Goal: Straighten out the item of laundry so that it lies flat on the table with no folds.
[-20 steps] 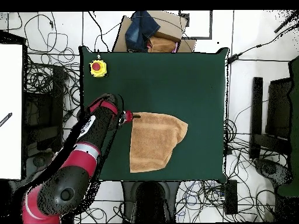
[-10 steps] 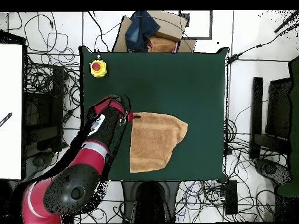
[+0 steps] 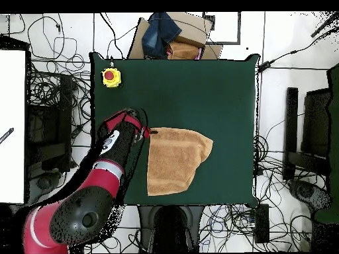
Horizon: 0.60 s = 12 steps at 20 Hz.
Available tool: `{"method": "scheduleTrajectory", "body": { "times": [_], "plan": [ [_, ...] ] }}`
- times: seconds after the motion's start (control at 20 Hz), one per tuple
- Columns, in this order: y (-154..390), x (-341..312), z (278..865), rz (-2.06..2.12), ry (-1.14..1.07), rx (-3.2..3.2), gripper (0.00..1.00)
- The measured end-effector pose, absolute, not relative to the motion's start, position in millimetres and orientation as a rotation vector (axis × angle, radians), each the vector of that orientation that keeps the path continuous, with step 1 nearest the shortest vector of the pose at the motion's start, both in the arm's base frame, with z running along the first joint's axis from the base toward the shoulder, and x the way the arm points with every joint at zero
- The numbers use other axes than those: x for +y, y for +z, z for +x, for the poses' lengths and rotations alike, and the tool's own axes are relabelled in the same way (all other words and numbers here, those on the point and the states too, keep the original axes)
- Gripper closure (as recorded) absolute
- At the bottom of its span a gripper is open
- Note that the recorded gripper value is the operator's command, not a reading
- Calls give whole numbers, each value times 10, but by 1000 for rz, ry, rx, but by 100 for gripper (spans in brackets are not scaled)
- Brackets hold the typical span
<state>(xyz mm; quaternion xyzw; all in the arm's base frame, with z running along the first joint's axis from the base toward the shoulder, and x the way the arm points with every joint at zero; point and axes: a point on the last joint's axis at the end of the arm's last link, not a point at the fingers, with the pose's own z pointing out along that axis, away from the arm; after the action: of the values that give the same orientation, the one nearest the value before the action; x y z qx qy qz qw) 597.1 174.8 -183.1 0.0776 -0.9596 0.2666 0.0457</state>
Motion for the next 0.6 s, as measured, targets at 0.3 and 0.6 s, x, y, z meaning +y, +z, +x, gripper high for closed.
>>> {"method": "scheduleTrajectory", "body": {
  "times": [0.3, 0.6],
  "plan": [
    [-1845, 1777, 5959, 281, 840, -2926, 0],
    [-1856, 1807, 5951, 311, 871, -2914, 0]
  ]
}}
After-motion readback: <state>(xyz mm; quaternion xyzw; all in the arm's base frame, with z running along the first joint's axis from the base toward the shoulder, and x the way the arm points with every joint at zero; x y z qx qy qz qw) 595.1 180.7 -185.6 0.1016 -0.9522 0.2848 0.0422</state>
